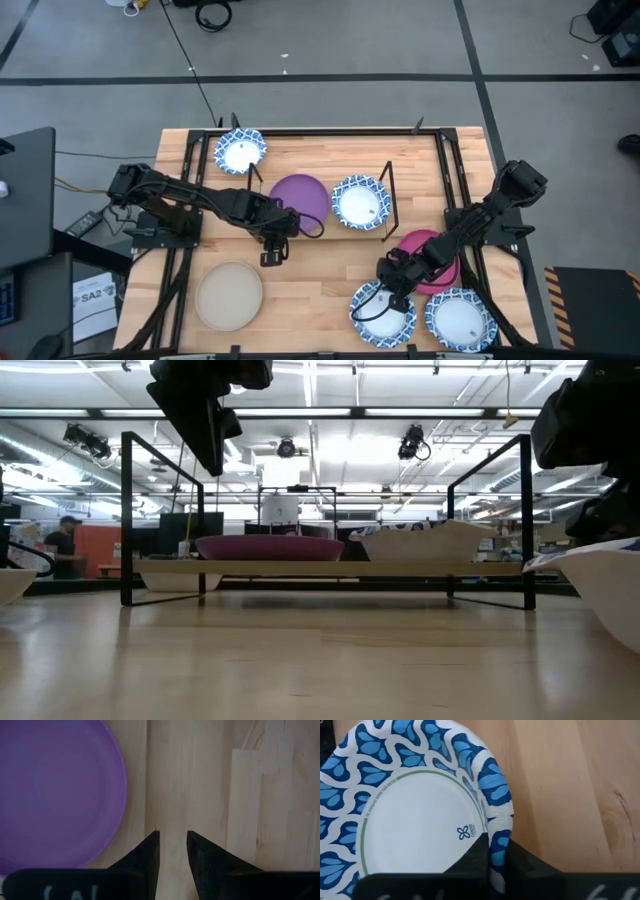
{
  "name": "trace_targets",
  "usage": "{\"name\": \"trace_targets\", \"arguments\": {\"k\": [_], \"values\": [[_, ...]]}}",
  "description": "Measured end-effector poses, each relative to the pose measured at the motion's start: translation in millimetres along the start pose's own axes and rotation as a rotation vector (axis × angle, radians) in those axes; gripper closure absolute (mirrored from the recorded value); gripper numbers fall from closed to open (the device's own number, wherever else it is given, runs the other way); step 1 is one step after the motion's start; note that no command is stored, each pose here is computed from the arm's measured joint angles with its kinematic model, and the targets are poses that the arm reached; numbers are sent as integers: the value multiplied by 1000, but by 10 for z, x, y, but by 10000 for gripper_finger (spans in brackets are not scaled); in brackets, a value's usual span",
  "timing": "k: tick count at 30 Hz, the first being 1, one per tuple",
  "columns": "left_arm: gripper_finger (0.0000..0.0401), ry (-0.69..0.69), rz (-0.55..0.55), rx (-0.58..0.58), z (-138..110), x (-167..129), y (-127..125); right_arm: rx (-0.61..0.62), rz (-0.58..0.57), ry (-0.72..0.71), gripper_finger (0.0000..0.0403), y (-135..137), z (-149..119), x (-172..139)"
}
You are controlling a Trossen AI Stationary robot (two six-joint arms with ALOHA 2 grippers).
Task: Place and stack plates onto a shelf
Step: Stack the white-blue patterned bowl on top of the white-blue patterned bowl on the shelf
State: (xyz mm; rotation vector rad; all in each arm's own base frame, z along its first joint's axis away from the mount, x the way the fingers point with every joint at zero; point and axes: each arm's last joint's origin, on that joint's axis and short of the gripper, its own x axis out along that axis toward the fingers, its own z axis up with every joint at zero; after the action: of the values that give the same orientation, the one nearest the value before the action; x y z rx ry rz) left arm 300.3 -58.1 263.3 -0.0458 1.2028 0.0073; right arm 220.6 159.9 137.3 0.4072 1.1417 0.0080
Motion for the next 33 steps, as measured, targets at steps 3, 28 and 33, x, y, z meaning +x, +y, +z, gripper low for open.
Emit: {"name": "trace_targets", "arguments": {"k": [3, 28, 33], "values": [[299, 0, 0, 0, 0, 0, 1, -1, 0, 2, 386, 0, -1, 0], [299, 0, 0, 0, 0, 0, 1, 39, 171, -101, 393, 25, 172, -453], [299, 0, 0, 0, 0, 0, 1, 65, 225, -168, 394, -10, 253, -664]]}}
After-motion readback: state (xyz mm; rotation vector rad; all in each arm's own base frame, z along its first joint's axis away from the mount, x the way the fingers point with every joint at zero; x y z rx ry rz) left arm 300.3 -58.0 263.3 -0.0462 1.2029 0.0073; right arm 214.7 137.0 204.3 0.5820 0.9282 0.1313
